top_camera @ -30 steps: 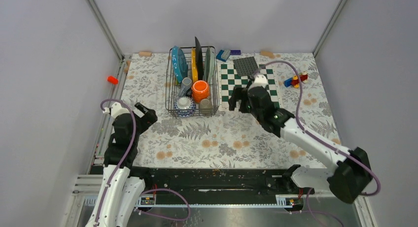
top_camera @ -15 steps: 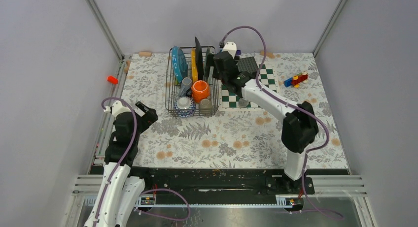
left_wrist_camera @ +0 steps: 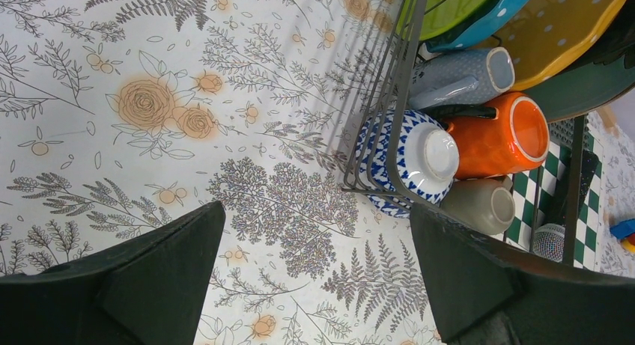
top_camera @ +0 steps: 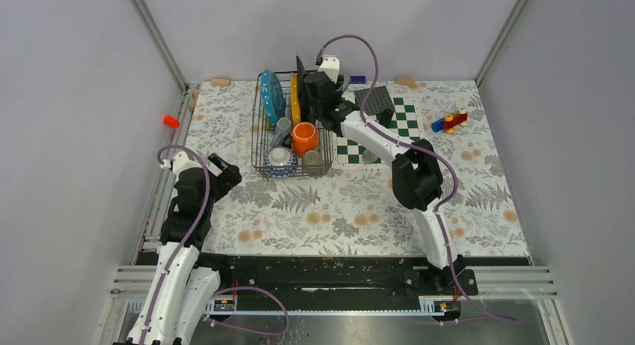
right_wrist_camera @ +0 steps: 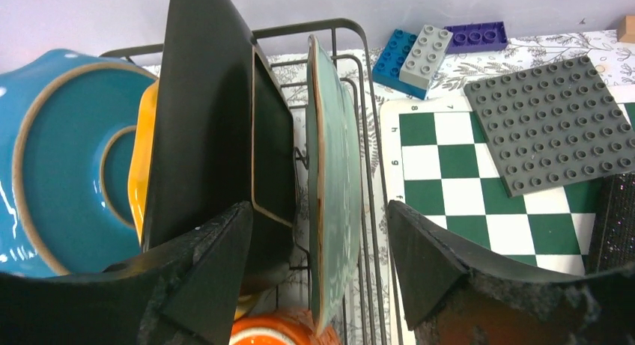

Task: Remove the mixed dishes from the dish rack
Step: Pick up the plate from the dish rack.

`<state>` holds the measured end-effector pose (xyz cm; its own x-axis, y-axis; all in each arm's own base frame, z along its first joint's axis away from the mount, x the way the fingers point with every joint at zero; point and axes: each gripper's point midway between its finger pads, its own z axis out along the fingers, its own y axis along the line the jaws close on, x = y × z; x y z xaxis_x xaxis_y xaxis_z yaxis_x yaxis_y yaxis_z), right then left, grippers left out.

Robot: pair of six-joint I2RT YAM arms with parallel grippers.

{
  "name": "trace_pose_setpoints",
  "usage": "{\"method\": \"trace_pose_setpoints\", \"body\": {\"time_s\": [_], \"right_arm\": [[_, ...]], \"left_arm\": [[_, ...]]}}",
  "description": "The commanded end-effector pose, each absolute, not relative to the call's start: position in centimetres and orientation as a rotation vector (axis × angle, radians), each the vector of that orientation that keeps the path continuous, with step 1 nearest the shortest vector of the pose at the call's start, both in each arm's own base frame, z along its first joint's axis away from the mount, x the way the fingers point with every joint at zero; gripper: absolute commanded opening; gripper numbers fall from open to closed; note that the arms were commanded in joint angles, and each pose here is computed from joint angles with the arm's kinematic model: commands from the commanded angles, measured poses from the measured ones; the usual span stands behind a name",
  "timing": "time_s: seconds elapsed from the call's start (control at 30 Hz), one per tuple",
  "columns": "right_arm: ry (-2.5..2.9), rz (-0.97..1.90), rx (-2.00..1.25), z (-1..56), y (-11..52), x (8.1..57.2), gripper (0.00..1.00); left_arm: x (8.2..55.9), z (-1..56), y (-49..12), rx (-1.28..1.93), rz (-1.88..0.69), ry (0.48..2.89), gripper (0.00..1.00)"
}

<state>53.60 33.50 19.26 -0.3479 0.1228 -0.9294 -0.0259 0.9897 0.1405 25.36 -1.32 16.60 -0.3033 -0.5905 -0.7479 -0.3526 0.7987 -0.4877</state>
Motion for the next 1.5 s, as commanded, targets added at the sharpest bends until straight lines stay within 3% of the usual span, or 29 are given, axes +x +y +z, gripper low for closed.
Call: {"method": "trace_pose_setpoints", "body": {"time_s": [0.0,0.57,1.27,1.4,1.47], "right_arm": [[1.818,0.134,0.127,22.2,33.9,55.3,0.72],[1.864,0.109,0.164,18.4,34.4,56.6,0.47],[1.924,0.143,0.216,15.6,33.5,57.6,0.42],[1.909,0.138,0.207,16.3,33.5,57.8,0.34],[1.895,0.132,0.204,17.1,33.4,58.0,0.26]], "left_arm": [[26.0,17.6,-1.6,-0.692,-0.316,1.87,0.99],[26.1,17.2,-1.4,-0.708,-0.296,1.885,0.99],[26.0,17.5,-1.3,-0.701,-0.297,1.869,0.99],[26.0,17.5,-1.3,-0.704,-0.295,1.87,0.99],[25.9,17.5,-1.3,-0.705,-0.292,1.871,0.99]]}}
